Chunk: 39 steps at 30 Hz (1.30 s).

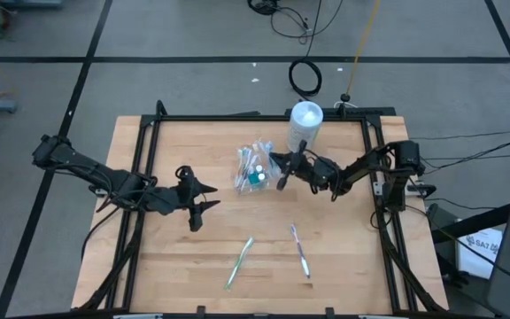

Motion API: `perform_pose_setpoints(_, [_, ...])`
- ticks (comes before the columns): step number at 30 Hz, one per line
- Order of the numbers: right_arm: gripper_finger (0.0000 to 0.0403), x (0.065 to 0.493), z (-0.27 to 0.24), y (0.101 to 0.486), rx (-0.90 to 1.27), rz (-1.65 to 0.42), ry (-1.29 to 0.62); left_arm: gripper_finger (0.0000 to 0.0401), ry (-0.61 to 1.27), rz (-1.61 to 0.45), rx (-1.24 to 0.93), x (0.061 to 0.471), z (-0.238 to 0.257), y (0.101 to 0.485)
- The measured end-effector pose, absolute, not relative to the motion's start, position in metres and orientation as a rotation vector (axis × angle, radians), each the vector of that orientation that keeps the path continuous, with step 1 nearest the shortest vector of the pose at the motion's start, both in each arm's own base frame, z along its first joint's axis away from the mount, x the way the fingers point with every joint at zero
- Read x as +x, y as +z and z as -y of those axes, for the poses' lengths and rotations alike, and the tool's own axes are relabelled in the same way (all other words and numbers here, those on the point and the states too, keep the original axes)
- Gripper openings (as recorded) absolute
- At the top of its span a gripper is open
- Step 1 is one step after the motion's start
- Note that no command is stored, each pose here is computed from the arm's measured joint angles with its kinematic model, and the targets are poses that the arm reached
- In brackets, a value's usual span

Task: Pick & Place toothbrushing station
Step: Put the blue toothbrush into the transparent organizer, then put the green toothbrush into the transparent organizer

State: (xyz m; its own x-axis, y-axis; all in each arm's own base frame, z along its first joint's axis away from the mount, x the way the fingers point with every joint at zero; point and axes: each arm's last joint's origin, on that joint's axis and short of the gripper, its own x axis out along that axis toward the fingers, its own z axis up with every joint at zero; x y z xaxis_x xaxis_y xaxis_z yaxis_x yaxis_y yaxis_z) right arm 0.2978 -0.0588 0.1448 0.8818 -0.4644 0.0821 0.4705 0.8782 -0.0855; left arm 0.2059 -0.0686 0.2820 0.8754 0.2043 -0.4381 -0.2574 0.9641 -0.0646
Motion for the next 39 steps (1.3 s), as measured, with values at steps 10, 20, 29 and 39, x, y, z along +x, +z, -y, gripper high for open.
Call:
perform_pose_setpoints(10, [0.0000,0.300,0.052,0.135,-0.093,-0.046,-0.460,0.0179,0.265,-0.436,-0.119,0.206,0.068,0.282])
perform_pose_setpoints(20, [0.0050,0.299,0.052,0.134,-0.098,-0.052,-0.457,0.0179,0.274,-0.431,-0.135,0.206,0.068,0.282])
perform_pose_setpoints(29, [0.0130,0.297,0.051,0.148,-0.088,-0.017,-0.458,0.0179,0.266,-0.434,-0.150,0.206,0.068,0.282])
perform_pose_setpoints(39, [0.0175,0.283,0.050,0.184,-0.091,-0.046,-0.456,0.0179,0.293,-0.457,-0.198,0.216,0.072,0.272])
